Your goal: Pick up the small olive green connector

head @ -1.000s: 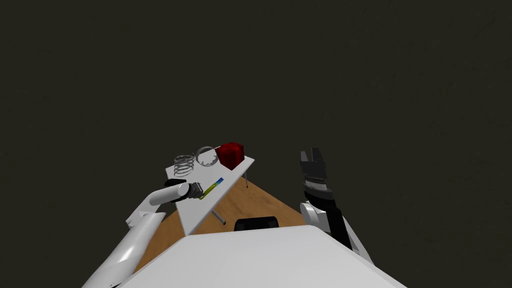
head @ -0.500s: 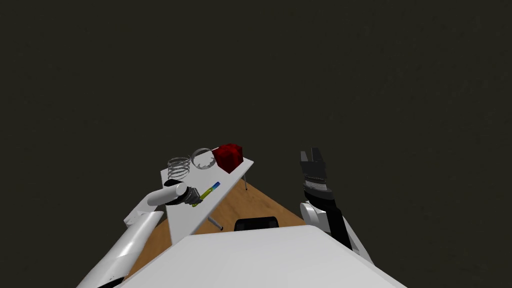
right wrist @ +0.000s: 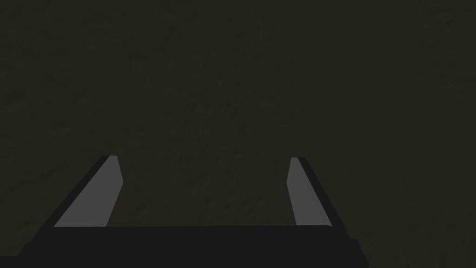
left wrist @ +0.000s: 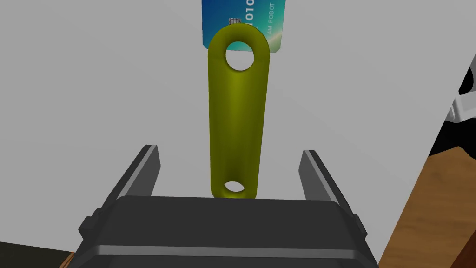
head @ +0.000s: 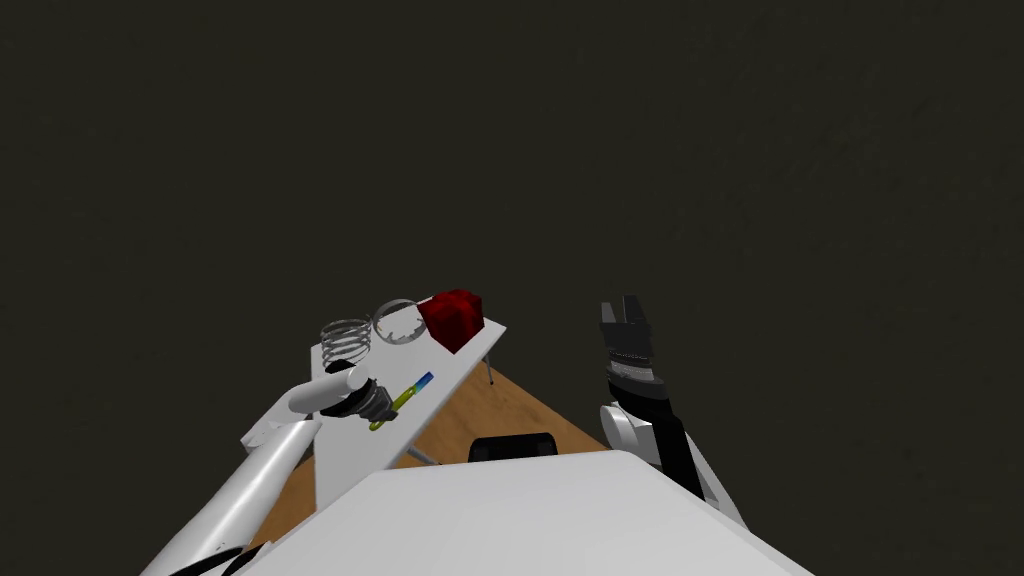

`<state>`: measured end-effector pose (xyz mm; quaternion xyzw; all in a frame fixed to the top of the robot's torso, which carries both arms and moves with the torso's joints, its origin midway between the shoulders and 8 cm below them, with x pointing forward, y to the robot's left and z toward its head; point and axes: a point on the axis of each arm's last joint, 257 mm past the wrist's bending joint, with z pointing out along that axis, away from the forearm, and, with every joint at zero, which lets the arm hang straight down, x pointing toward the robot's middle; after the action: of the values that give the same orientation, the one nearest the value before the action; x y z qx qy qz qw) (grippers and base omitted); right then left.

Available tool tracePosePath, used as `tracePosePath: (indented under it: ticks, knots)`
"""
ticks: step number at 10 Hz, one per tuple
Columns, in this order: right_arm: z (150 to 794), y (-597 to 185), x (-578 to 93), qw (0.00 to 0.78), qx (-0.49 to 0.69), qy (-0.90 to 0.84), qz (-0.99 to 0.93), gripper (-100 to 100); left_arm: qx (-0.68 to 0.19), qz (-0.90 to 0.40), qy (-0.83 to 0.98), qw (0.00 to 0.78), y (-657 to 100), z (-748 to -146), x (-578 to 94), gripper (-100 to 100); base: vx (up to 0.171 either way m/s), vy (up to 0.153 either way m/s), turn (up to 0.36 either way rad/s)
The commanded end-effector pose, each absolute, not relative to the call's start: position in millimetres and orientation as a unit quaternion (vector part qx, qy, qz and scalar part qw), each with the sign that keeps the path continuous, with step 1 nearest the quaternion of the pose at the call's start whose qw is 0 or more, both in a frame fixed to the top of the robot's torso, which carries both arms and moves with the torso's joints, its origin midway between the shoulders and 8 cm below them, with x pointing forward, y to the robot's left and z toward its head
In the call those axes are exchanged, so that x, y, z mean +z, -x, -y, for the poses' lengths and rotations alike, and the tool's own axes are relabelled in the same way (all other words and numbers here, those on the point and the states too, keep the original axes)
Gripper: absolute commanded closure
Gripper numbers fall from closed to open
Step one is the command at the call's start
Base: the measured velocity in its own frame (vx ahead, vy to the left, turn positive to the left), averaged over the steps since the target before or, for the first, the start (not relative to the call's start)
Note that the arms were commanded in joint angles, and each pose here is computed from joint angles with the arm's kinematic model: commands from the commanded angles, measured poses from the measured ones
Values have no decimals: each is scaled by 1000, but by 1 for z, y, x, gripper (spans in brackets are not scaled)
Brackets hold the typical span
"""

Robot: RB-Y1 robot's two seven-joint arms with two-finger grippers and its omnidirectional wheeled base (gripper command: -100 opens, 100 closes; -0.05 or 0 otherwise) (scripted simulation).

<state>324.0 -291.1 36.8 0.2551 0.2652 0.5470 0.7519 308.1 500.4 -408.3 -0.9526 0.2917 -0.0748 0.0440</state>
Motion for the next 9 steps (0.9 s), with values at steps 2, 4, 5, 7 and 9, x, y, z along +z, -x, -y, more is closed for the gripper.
tracePosePath:
  ticks: [2,4,5,7,9]
  knots:
    - [291,-324,37,752,547,-255,-265,0,-40,-275,960,16,-288,-504,-413,-100,105,-25,13]
    - [291,-324,37,752,547,-255,-265,0,-23,-267,963,4,-277,-506,-414,-100,80,-39,6]
    - [291,-324,37,752,547,-255,-265,0,-28,-270,963,8,-280,-506,-413,-100,28,-13,3]
    - [291,-324,37,752,547,-255,-265,0,-27,-269,963,7,-278,-504,-423,-100,8,1,3]
    - [291,-324,37,752,547,-255,-265,0,-28,-270,962,7,-277,-502,-436,-100,16,9,5]
